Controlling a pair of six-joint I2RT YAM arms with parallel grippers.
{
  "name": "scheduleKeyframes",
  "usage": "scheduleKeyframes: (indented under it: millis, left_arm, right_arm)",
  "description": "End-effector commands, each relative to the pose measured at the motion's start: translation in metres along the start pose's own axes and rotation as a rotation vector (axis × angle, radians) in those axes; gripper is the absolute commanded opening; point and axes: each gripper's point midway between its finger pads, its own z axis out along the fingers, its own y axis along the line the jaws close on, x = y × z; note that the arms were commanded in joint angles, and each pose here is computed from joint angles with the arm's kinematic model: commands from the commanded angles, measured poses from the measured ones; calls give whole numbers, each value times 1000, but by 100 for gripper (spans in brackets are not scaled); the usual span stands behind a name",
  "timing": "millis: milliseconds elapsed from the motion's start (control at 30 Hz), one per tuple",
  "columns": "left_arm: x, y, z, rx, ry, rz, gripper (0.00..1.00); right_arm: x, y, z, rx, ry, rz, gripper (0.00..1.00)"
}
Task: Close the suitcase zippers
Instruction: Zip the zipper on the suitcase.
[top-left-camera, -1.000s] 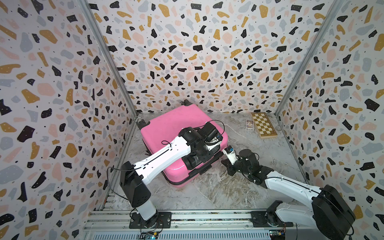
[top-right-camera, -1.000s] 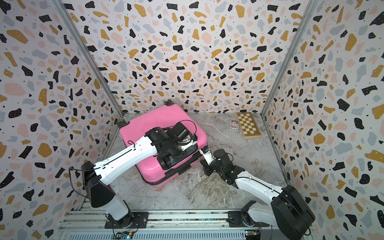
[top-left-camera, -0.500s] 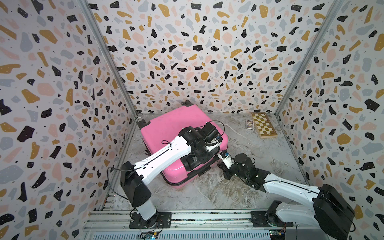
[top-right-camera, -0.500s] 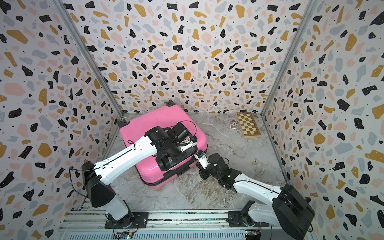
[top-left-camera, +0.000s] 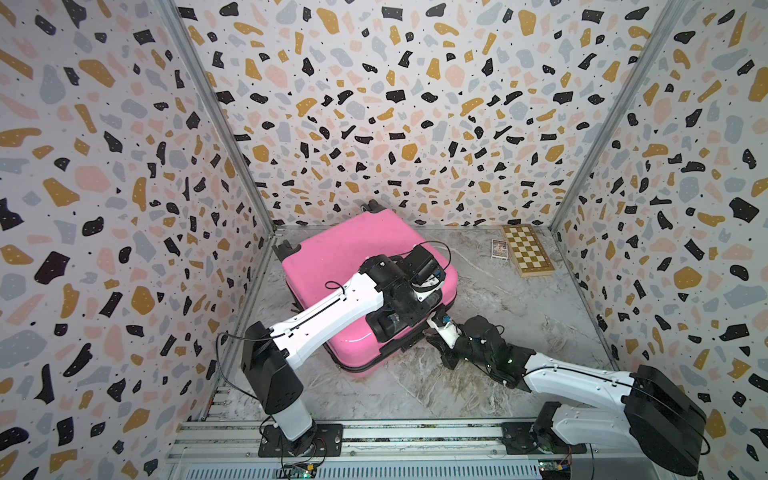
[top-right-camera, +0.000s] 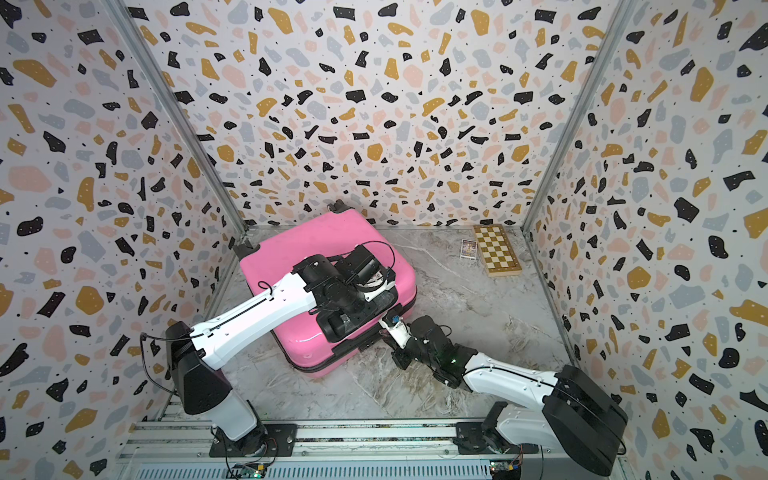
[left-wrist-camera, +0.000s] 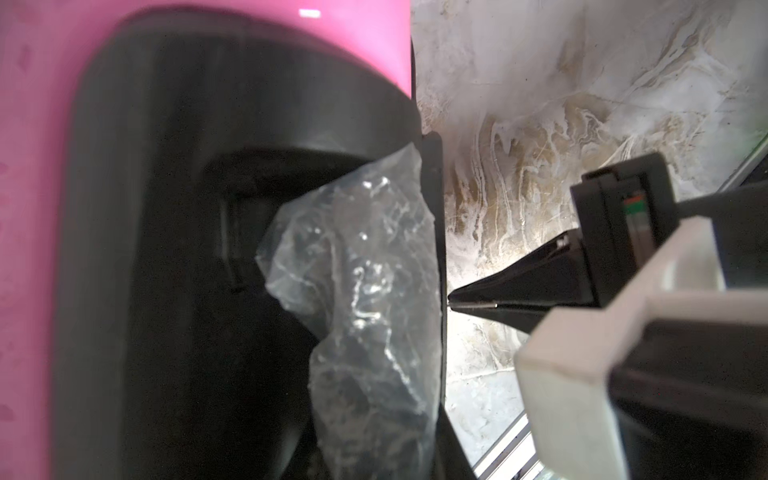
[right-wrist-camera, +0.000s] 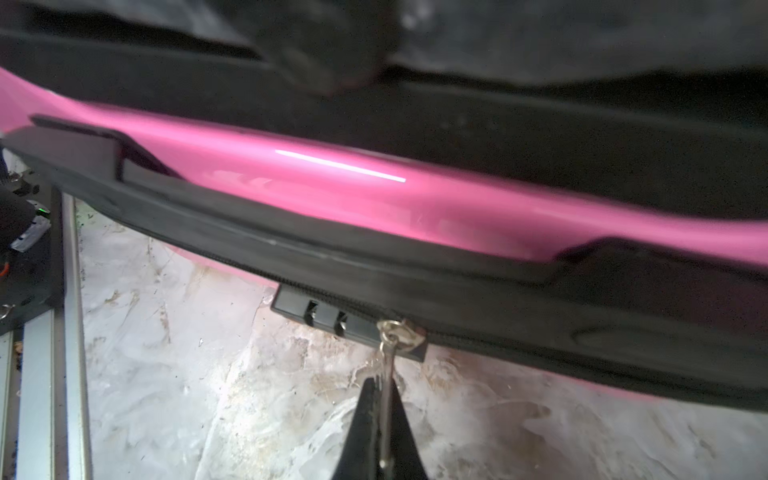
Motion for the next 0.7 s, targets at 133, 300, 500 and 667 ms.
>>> scheduleKeyframes:
  millis: [133,300,500,667]
  left_arm:
    - [-108,59,-5,-155,-391,-341,0]
    - [-134,66,2,-169,-425,-364,0]
    - [-157,70,20,-158,-439,-364,0]
    - [-160,66,24,-130,-420,-355,0]
  right_arm:
    - [-53,101,-12,-356,-183,-189,0]
    - [-53,135,-10,-466,-158,-234,0]
    - [-52,158,-8,-540,-129,-265,0]
    - [-51,130,6,-376,-103,-232,0]
